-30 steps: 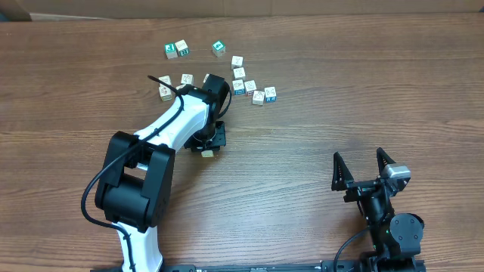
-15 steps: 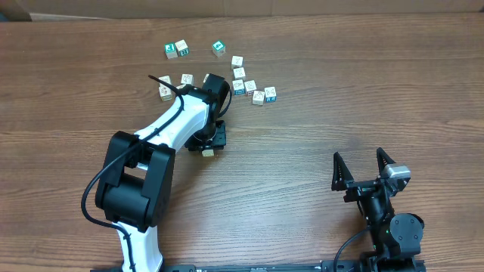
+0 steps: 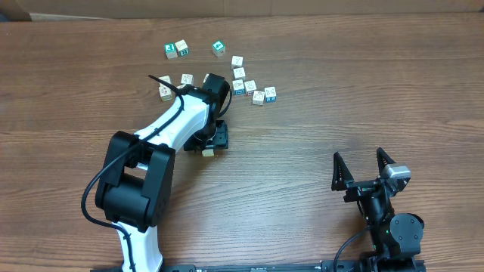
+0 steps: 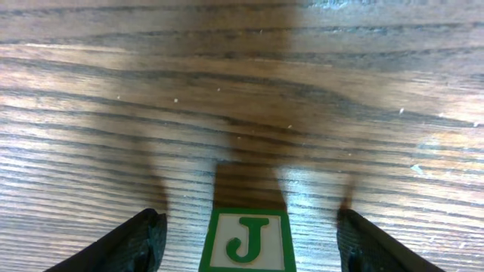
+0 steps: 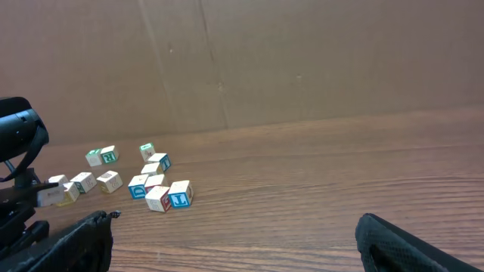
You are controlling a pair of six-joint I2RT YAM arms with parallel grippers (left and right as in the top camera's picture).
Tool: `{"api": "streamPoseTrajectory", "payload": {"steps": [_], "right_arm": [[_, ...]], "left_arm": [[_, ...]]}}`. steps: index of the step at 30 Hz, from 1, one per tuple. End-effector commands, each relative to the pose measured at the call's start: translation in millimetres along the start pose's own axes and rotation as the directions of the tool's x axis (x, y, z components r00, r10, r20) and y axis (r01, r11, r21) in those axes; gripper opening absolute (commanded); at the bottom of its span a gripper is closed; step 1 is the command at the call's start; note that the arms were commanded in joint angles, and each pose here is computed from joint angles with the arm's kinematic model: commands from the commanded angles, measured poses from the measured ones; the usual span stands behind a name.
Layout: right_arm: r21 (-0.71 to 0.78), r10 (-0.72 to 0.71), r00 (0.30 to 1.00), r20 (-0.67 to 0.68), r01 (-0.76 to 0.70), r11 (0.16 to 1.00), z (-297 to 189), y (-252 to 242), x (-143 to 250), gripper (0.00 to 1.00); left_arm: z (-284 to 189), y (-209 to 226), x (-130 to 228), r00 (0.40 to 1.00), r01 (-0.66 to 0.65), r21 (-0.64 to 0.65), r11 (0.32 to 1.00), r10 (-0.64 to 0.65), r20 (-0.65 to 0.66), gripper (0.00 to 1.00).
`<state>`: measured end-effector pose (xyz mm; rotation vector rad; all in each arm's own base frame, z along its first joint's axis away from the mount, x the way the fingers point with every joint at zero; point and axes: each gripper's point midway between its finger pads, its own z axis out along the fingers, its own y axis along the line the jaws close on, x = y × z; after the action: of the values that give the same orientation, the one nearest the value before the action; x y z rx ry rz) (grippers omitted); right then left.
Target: Form a horizontal line
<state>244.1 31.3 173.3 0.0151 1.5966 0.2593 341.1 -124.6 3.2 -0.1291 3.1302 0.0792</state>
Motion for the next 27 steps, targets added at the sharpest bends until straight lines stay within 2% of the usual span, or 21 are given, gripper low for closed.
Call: {"api": "streamPoseTrajectory", "payload": {"steps": [1, 4, 9, 12, 14, 17, 19, 24, 26, 27], "right_arm": [[0.01, -0.004, 1.0, 0.004, 0.004, 1.0, 0.1, -2.6, 1.6, 1.0], [0.01, -0.004, 1.0, 0.004, 0.004, 1.0, 0.1, -2.6, 1.6, 1.0], [0.01, -0.004, 1.0, 0.004, 0.004, 1.0, 0.1, -2.6, 1.6, 1.0], [0.01, -0.004, 1.0, 0.004, 0.004, 1.0, 0.1, -2.6, 1.6, 1.0], [0.01, -0.004, 1.0, 0.004, 0.004, 1.0, 0.1, -2.6, 1.6, 1.0], [0.01, -0.004, 1.0, 0.004, 0.004, 1.0, 0.1, -2.6, 1.6, 1.0], [0.01, -0.004, 1.0, 0.004, 0.004, 1.0, 0.1, -2.6, 1.6, 1.0], [0.01, -0.004, 1.0, 0.004, 0.004, 1.0, 0.1, -2.6, 1.6, 1.0], [0.01, -0.004, 1.0, 0.004, 0.004, 1.0, 0.1, -2.6, 1.6, 1.0], [0.01, -0.004, 1.0, 0.004, 0.004, 1.0, 0.1, -2.6, 1.6, 1.0]], "left_arm": [[6.7, -0.2, 3.8, 1.0, -0.016, -0.014, 1.0, 0.015, -0.016, 0.72], [6.6, -0.3, 3.8, 1.0, -0.016, -0.014, 1.0, 0.015, -0.015, 0.75], [6.7, -0.2, 3.8, 1.0, -0.016, -0.014, 1.0, 0.015, -0.016, 0.92], [6.7, -0.3, 3.6, 1.0, -0.016, -0.014, 1.0, 0.015, -0.015, 0.94], [6.7, -0.3, 3.7, 1.0, -0.016, -0.014, 1.0, 0.015, -0.015, 1.0], [6.6, -0.3, 3.8, 1.0, -0.016, -0.014, 1.0, 0.015, -0.015, 0.99], [6.7, -0.2, 3.9, 1.0, -0.016, -0.015, 1.0, 0.016, -0.016, 0.91], [6.7, -0.1, 3.3, 1.0, -0.015, -0.014, 1.0, 0.015, -0.014, 0.8], [6.7, -0.5, 2.7, 1.0, -0.015, -0.012, 1.0, 0.015, -0.011, 0.79], [6.7, -0.5, 2.6, 1.0, -0.015, -0.013, 1.0, 0.015, -0.011, 0.82]]}}
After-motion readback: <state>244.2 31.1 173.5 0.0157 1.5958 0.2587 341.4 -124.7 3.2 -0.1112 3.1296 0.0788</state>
